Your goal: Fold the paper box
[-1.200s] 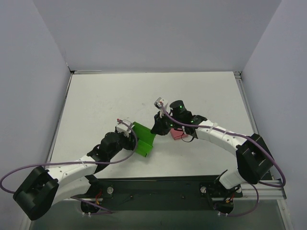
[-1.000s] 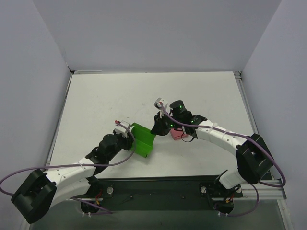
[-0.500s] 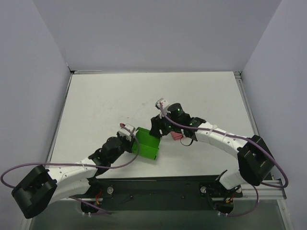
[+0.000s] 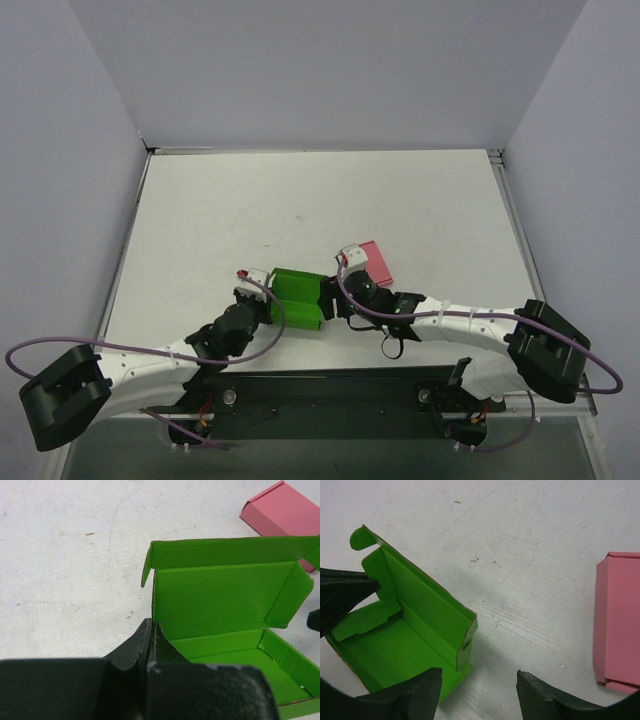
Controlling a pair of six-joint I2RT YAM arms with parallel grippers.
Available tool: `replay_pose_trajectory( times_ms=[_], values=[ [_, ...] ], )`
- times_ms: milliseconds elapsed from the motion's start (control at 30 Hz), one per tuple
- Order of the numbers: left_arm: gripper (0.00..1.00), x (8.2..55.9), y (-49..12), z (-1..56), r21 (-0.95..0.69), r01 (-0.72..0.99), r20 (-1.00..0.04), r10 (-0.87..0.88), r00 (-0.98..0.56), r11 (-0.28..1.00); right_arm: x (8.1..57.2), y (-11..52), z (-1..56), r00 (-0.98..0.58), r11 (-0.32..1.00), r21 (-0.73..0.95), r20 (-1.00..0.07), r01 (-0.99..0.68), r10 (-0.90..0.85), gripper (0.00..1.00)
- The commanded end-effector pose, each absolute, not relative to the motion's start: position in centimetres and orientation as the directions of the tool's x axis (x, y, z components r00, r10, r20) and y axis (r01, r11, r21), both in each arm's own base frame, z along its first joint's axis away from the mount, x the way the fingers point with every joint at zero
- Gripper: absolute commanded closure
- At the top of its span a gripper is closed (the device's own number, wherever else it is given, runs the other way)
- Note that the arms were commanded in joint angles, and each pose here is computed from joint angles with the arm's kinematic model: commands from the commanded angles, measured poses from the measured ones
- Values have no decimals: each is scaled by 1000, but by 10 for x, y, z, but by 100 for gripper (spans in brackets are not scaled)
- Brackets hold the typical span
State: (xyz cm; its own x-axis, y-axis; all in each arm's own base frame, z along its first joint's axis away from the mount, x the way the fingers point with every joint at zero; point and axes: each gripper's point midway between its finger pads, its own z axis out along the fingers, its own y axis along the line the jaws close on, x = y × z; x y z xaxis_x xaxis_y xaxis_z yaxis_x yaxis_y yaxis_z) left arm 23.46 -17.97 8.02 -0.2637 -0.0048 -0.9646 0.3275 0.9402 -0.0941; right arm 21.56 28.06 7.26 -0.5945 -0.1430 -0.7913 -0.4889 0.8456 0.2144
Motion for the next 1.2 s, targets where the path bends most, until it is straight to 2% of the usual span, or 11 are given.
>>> replay_pose_trajectory(
  times_ms=[0,233,467,600,700,733,800,933,1167],
  values=[
    [100,237,-182,107,-159,301,-979,-110,-173,940,227,298,89,-573,867,282,-820,-411,-5,40],
    [100,229,-178,111,-134,294,-987,-99,-130,947,231,309,81,-606,879,284,-795,-383,-8,47],
    [100,223,-179,109,-115,306,-990,-84,-112,945,245,312,73,-576,892,219,-816,-395,-55,49],
    [100,222,-179,111,-111,302,-991,-83,-103,947,245,318,67,-590,888,231,-805,-398,-56,55],
    [100,221,-179,111,-103,302,-992,-76,-99,948,246,318,65,-589,889,228,-806,-397,-56,65],
    [100,220,-179,111,-102,302,-992,-76,-97,948,247,318,66,-586,889,229,-809,-398,-54,74],
    [100,219,-180,111,-101,305,-993,-75,-94,947,249,317,66,-578,891,221,-814,-397,-55,79],
    [100,217,-180,111,-94,300,-994,-72,-84,949,252,321,68,-568,891,210,-820,-403,-64,97],
    [100,210,-186,109,-55,271,-997,-39,-62,961,257,331,66,-573,900,197,-816,-388,-69,100]
  ],
)
